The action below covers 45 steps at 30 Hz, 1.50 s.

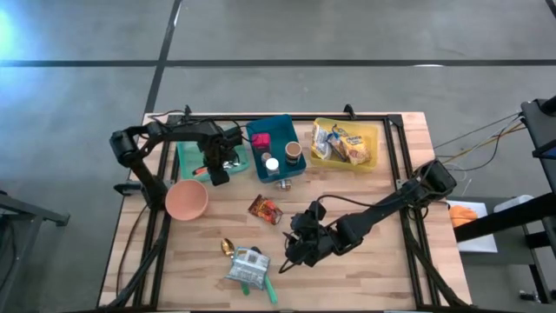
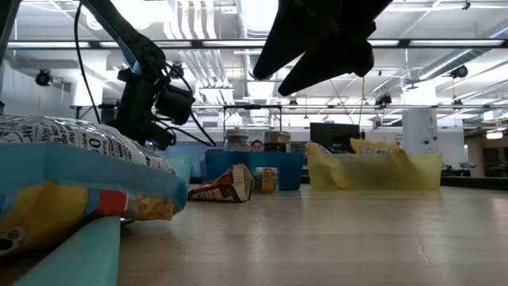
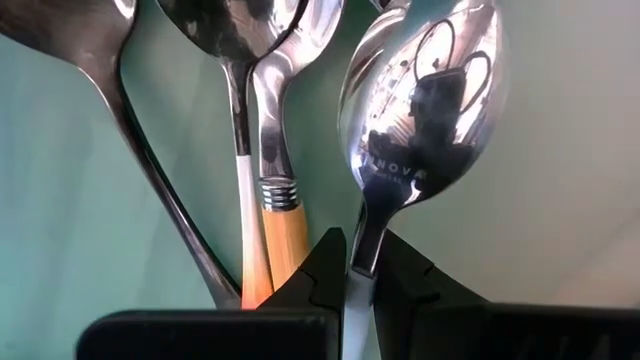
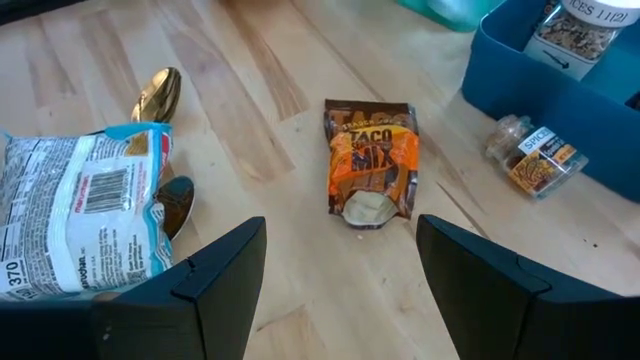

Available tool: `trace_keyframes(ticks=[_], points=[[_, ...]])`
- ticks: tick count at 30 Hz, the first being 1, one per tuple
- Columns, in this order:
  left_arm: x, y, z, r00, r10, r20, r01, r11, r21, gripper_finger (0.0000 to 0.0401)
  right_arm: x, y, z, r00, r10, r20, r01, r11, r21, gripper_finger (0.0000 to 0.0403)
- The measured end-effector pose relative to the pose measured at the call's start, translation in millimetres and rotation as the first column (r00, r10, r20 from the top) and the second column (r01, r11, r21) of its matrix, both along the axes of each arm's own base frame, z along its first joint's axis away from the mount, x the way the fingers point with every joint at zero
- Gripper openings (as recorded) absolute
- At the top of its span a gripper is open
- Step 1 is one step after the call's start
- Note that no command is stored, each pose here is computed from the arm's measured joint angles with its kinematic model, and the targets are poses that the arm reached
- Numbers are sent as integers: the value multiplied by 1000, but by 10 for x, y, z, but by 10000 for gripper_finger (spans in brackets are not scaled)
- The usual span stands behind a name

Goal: Pick & Place Food Item
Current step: Put the light blue spoon into the green bin, then put the orange seasoning bag into the blue bin

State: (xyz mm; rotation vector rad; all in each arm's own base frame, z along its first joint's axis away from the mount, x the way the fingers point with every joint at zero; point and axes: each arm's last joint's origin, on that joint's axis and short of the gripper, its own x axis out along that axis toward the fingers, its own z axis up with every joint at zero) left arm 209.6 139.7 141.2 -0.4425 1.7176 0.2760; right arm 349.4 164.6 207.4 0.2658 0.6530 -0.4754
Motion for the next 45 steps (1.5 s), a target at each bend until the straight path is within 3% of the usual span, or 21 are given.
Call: trace_keyframes(ticks=[6,13,25,34,38,45], points=[[2,-2,-2,1000,18,0,-18,1000,2,25,2,-2,1,1000,-1,0,1,1000,0,258],[3,-2,-8,999,47,0,-47,999,6,74,2,-2,1,1000,-1,0,1,1000,0,258],[15,13,-6,997,71,-1,-71,997,35,82,2,-2,0,1000,2,-1,-2,1000,-3,258],[62,106,71,996,73,-52,-60,976,211,87,1,-3,-1,1000,5,-4,-5,1000,-7,258],[92,126,123,994,97,-44,-85,971,224,119,1,-3,-1,1000,5,-5,-5,1000,-7,258],[78,106,170,991,101,-83,-82,976,204,224,0,-3,-2,1000,11,-9,-11,1000,-14,258]])
